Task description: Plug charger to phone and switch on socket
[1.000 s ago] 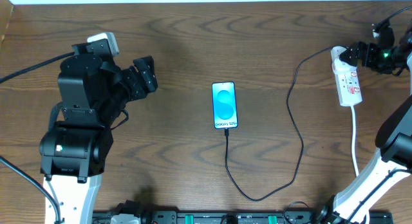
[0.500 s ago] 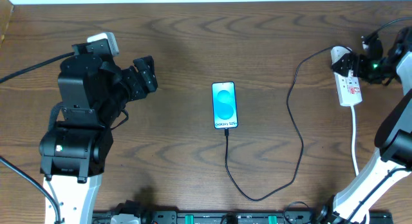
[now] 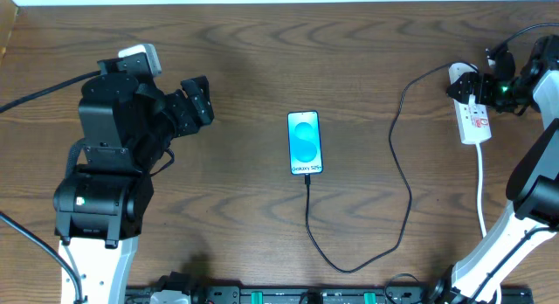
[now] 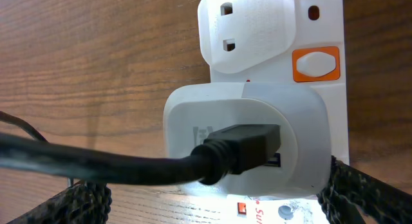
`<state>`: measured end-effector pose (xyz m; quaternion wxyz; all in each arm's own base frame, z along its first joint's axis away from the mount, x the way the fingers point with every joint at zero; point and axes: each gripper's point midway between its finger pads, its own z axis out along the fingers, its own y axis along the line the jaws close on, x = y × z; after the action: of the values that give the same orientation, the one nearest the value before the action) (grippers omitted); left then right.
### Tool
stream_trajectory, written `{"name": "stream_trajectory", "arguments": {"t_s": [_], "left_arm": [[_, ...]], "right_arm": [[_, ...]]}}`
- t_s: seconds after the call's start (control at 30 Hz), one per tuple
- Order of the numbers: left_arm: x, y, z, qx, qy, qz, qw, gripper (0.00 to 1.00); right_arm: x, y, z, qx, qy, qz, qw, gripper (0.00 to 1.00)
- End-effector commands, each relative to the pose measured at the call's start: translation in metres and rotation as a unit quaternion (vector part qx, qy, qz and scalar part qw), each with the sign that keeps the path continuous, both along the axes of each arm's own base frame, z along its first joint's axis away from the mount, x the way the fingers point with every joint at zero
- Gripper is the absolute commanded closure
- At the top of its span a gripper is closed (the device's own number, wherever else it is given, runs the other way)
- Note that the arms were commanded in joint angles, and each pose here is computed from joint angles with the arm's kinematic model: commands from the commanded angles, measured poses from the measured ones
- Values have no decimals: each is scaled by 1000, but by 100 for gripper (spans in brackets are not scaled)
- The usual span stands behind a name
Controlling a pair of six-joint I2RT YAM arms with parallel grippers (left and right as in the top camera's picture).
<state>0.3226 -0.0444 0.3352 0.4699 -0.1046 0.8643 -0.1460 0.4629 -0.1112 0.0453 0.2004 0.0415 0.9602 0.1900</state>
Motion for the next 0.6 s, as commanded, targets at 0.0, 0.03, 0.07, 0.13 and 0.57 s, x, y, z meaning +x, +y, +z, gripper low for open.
{"name": "stream_trajectory", "arguments": {"t_s": [0.0,0.03,0.07,0.13,0.57], "left_arm": [[1,2,3,9,-5,3,1000,13],[1,2,3,8,-5,3,1000,13],[1,2,3,9,-5,3,1000,13],[1,2,3,9,-5,3,1000,13],[1,2,3,9,-5,3,1000,13]], "right_arm": [[-2,20,0,25,7,10,1000,1],[-2,20,0,27,9,6,1000,1],[-2,20,0,29,10,2,1000,1],[-2,20,0,31,12,-2,999,1],[2,41,0,75,9,-6,997,1]]}}
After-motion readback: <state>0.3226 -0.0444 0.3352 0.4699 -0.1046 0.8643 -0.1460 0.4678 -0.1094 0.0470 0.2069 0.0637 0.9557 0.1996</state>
